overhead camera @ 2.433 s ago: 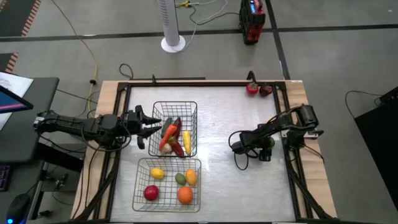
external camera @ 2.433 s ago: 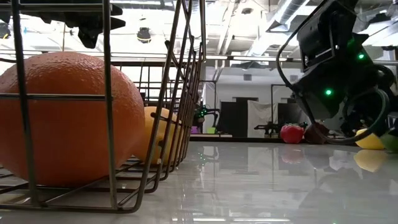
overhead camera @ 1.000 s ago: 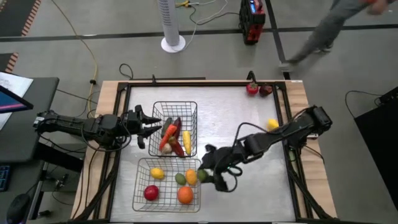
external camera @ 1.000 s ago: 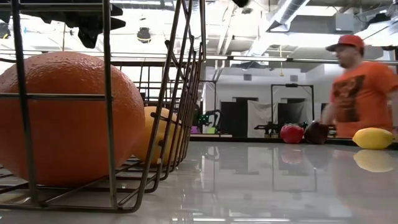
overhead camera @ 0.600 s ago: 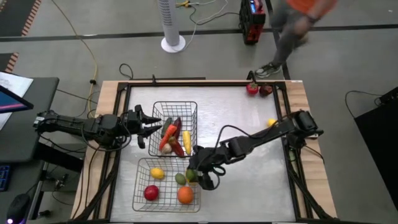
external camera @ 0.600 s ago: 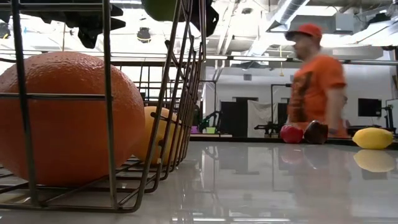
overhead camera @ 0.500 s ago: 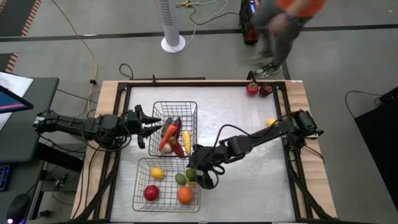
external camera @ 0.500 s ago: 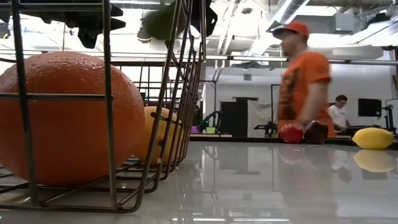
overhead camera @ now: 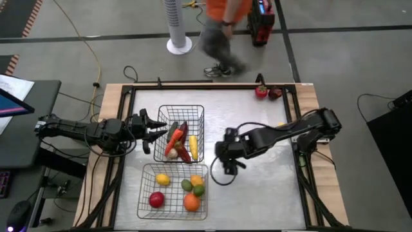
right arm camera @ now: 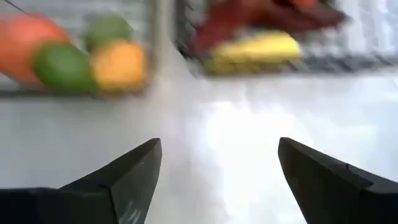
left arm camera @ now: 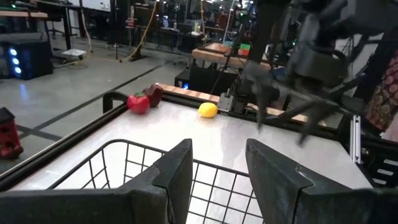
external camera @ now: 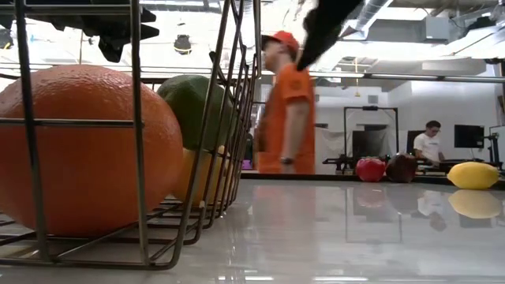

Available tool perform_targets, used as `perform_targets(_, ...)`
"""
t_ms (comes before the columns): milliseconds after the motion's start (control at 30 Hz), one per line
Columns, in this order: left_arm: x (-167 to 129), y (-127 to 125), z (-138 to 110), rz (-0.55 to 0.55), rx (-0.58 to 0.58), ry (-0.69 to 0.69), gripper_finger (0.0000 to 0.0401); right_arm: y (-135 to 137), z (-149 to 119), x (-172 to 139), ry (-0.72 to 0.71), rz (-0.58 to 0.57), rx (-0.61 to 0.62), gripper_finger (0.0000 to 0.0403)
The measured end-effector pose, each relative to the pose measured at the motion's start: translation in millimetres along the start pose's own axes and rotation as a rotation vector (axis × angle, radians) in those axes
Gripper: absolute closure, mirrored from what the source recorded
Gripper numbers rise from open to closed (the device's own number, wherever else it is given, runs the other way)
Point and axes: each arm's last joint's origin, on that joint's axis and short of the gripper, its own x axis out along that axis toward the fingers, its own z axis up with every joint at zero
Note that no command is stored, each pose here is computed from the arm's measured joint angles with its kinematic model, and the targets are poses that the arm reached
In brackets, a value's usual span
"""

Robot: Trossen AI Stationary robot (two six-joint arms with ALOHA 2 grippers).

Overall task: Sort produce into baskets
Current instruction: Put the lemon into the silver wire basket

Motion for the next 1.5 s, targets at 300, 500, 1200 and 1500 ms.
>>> perform_targets(300, 0.0, 0.0, -0.1, 0.0, -0.001, 0.001, 0.0264, -45.3, -82.9, -14.2, 0.493, -0.297, 0.088, 0.0073)
perform_targets(500, 0.0, 0.0, 0.2, 0.0, -0.002, -0.002, 0.0264, -96.1, -129.2, -1.3, 0.811, -0.392, 0.361, 0.0076)
perform_targets(1200, 0.0, 0.2, 0.0, 0.006, 0.008, -0.001, 0.0264, -198.2, -208.5, 29.0, 1.109, -0.266, 0.759, 0.0076)
perform_targets(1500, 0.0, 0.2, -0.1, 0.005, 0.008, 0.0, 0.0264, -206.1, -223.2, 65.0, 1.265, -0.214, 0.669, 0.0097)
